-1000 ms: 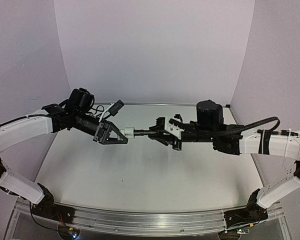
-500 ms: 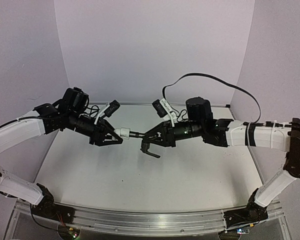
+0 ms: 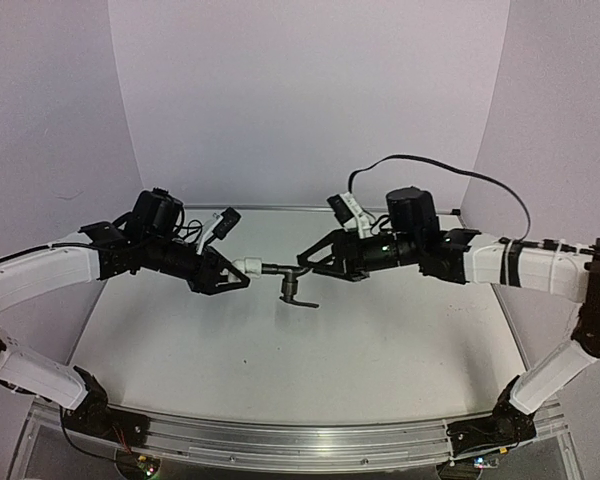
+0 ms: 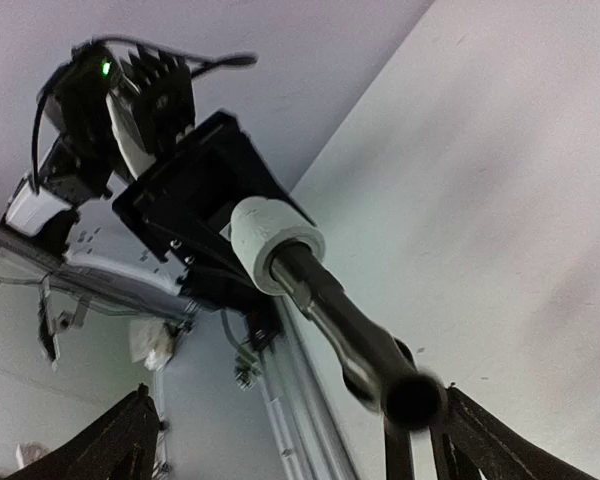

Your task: Install the water faucets

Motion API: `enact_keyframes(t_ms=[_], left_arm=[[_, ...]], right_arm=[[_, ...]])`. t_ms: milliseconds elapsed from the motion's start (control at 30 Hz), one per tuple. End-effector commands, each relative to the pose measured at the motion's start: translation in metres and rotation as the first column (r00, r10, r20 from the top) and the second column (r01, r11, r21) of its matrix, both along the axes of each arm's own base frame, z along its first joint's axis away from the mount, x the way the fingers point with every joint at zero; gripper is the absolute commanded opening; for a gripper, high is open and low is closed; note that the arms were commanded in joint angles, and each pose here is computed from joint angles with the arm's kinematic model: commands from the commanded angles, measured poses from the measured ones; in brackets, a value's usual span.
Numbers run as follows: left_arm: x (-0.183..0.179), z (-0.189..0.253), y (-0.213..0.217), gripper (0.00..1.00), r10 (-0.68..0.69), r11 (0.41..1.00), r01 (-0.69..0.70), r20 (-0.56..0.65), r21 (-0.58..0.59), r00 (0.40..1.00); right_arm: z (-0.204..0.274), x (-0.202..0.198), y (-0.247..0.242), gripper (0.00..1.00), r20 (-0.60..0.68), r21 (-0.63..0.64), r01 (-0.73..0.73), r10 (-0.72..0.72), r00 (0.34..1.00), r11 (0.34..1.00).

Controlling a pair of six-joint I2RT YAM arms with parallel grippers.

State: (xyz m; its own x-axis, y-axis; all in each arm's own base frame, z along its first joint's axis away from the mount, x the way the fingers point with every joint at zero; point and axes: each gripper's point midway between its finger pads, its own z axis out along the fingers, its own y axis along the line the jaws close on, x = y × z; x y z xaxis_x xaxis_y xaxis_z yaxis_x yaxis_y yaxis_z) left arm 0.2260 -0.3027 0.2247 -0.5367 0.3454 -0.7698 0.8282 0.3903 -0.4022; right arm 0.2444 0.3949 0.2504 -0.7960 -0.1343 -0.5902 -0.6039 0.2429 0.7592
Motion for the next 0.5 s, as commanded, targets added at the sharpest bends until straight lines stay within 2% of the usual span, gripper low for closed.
enact_keyframes(t_ms=[0,33,100,133,167,233,300,400,467], left_arm=[[0.041,-0.022,0.024,0.0,0.239,0.971,-0.24,-0.086,-0.002,0.967],[0.047,-0.033,0.037,0.0,0.306,0.952,-0.307,-0.148,0.014,0.941],[0.063,-0.048,0.066,0.0,0.419,0.905,-0.423,-0.233,0.032,0.878],[0.071,-0.058,0.088,0.0,0.491,0.861,-0.508,-0.309,0.031,0.814],[0.075,-0.063,0.102,0.0,0.529,0.83,-0.557,-0.358,0.03,0.769],[0.082,-0.068,0.123,0.0,0.576,0.777,-0.63,-0.413,0.009,0.705],[0.092,-0.074,0.149,0.0,0.636,0.681,-0.732,-0.489,-0.008,0.597],[0.097,-0.098,0.178,0.0,0.635,0.556,-0.831,-0.644,-0.003,0.427],[0.098,-0.113,0.193,0.0,0.634,0.496,-0.868,-0.696,0.033,0.336]], right_arm=[[-0.004,0.052,-0.085,0.98,0.223,-0.212,0.391,-0.345,0.912,0.896],[-0.01,0.063,-0.108,0.98,0.282,-0.268,0.495,-0.423,0.861,0.827],[-0.005,0.07,-0.133,0.98,0.352,-0.287,0.591,-0.49,0.797,0.754],[0.004,0.071,-0.152,0.98,0.387,-0.275,0.664,-0.552,0.739,0.696],[0.012,0.071,-0.16,0.98,0.403,-0.256,0.694,-0.579,0.709,0.673],[0.022,0.067,-0.169,0.98,0.437,-0.231,0.715,-0.587,0.682,0.66],[0.029,0.061,-0.179,0.98,0.456,-0.206,0.735,-0.601,0.657,0.646],[0.036,0.058,-0.191,0.98,0.429,-0.174,0.773,-0.659,0.617,0.61],[0.039,0.055,-0.196,0.98,0.403,-0.156,0.788,-0.69,0.601,0.596]])
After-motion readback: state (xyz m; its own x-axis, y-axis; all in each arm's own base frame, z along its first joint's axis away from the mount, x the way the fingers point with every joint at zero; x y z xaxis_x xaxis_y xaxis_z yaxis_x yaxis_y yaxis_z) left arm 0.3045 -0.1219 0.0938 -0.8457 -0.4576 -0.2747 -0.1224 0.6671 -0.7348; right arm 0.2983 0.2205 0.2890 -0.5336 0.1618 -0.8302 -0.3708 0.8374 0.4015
